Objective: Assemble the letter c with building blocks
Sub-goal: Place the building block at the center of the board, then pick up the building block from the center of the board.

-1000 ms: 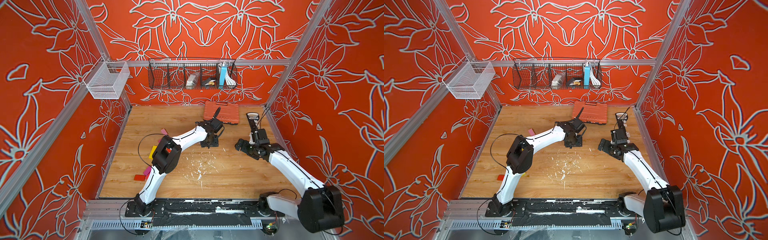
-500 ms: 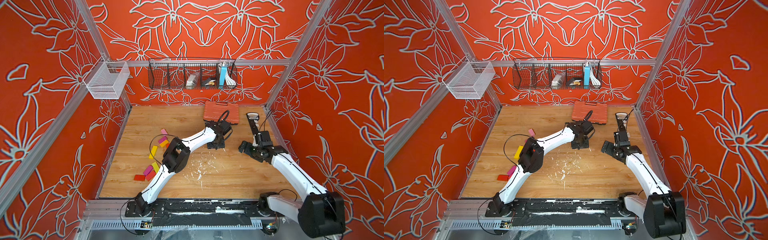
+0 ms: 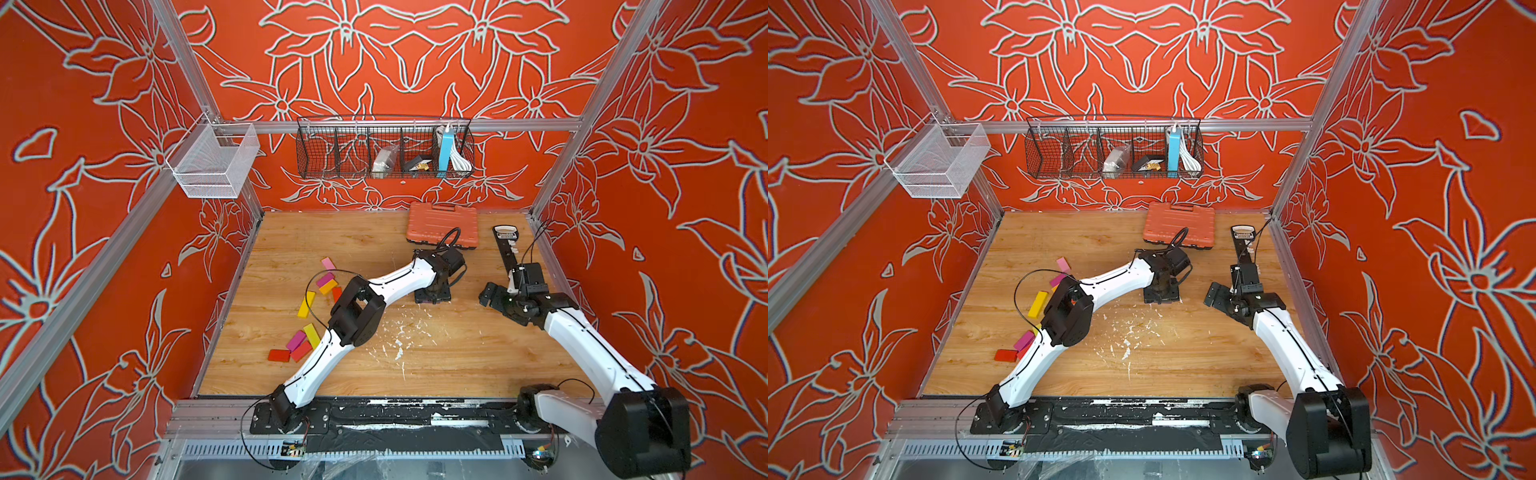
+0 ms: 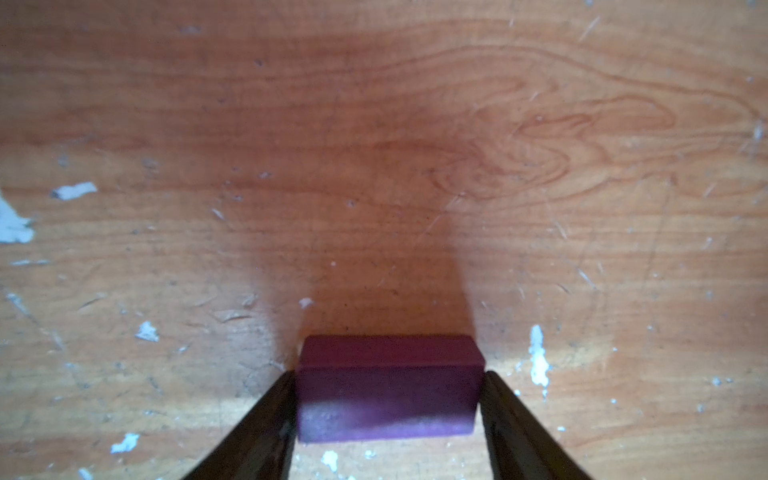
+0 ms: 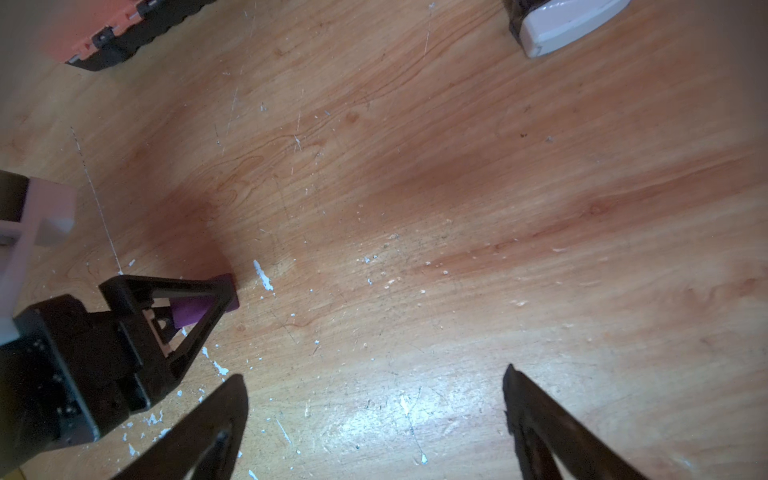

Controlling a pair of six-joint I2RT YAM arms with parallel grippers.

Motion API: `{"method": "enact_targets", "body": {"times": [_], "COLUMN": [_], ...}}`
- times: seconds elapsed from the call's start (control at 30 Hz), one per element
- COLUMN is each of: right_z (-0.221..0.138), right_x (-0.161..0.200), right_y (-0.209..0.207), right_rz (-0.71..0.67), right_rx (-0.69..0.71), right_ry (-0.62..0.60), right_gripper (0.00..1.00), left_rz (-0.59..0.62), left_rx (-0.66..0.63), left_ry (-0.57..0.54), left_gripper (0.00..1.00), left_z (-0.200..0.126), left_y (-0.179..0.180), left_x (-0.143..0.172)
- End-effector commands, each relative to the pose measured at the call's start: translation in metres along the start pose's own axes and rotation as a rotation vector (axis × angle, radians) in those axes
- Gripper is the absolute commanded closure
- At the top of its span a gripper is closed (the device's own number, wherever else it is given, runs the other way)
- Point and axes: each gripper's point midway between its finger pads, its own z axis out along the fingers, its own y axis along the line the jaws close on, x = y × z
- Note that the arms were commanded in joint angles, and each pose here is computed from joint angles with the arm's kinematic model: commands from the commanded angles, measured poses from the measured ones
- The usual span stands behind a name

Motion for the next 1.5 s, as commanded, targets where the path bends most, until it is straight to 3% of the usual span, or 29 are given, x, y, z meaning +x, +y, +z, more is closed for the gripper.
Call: {"method": "enact_targets", "body": {"times": [0.0,0.37,0.7,0.83,1.0,1.27,1.47], "right_z": [0.003,0.003,0.007,0.005,0.0,-0.008,-0.013], "right_x": [0.007,0.008,0.016,0.018,0.017,0.022,0.029], "right_y": [-0.006,-0.006,-0.003,0.0,0.012,0.034,0.043], "right_rz": [-0.007,-0.003,-0.015,-0.036,-0.056,-0.06,-0.084], "right_rx": [0.01,0.005,-0.025,-0.05,-0.119,-0.241,-0.269], "right_ry": [0.024,0.026,0.054,0.055,0.043,0.068,0.081], "right_gripper": [0.02,0.02,0.02,0.02,0.03,0.08,0.1], "left_rz": [-0.013,-0.022,0.054,0.075,0.017,-0.152,-0.223], "left_rx": [-0.018,0.036,0.084,0.036,-0.039,-0.11,-0.144], "left_ry": [0.017,-0.001,-0.167,-0.226,-0.232,-0.136,-0.089], "left_gripper": [0.24,0.14,0.07,0.05,0.03,0.04,0.05], "left_z": [0.007,-0.009,-0.096,-0.126,-0.136,-0.11,-0.091], "left_y": [0.0,-0.009,0.012,0.055,0.131,0.245,0.283], "left_x": [0.007,0.003,-0.018,-0.023,-0.019,-0.005,-0.008]}}
